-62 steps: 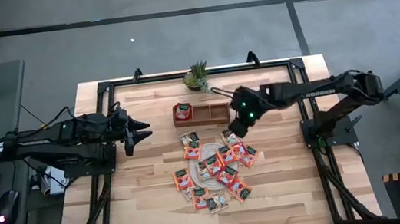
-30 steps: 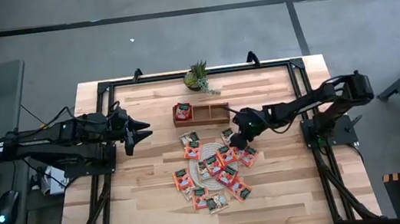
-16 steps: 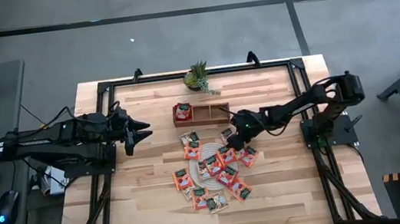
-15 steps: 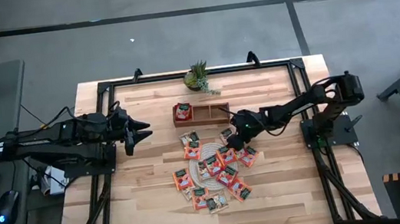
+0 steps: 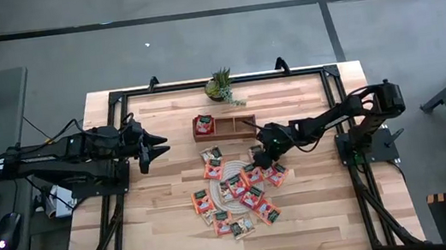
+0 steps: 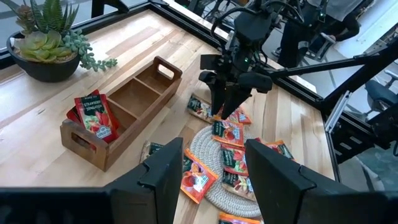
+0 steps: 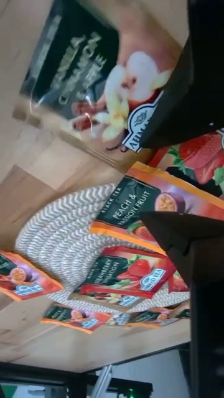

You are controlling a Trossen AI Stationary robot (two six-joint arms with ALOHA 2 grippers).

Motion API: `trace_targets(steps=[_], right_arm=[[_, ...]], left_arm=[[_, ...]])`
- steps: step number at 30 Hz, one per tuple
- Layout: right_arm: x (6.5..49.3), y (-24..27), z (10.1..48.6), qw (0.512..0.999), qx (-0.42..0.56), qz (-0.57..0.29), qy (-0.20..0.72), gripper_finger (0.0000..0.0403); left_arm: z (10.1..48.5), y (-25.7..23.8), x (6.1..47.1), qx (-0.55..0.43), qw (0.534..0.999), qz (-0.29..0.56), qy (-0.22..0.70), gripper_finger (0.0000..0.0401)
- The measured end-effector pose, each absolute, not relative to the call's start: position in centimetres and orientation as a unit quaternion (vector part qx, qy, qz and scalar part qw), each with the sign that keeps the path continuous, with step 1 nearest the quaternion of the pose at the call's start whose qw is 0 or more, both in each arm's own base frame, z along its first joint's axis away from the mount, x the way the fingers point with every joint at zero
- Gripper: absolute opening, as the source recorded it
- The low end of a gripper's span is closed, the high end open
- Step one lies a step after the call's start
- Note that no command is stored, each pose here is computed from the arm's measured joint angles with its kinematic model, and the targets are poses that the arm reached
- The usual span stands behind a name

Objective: Pick & Place Tea
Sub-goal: Put the orange tea bag into the middle section of the wooden organizer

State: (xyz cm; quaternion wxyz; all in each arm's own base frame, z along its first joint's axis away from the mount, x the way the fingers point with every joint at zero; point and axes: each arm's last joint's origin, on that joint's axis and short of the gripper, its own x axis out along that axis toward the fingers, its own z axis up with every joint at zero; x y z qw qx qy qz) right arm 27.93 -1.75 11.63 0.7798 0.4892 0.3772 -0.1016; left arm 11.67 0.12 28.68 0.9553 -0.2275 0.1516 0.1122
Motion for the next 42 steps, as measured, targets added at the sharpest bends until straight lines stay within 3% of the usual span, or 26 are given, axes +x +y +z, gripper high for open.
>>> trace_targets(steps=[18, 30, 42], right_arm=[[27.9, -1.8, 11.6, 0.781, 0.488, -0.105, 0.376, 0.0005], [28.5, -1.8, 12.5, 0.790, 0.505, -0.095, 0.334, 0.0001], [27.7, -2.4, 16.6, 0.841, 0.466, -0.099, 0.255, 0.0000]], left_arm=[[28.6, 0.1, 11.6, -0.226, 0.955, 0.113, 0.155, 0.0172], [28.6, 0.1, 11.6, -0.226, 0.955, 0.113, 0.155, 0.0172], [28.6, 0.1, 11.6, -0.227, 0.955, 0.110, 0.155, 0.0172]])
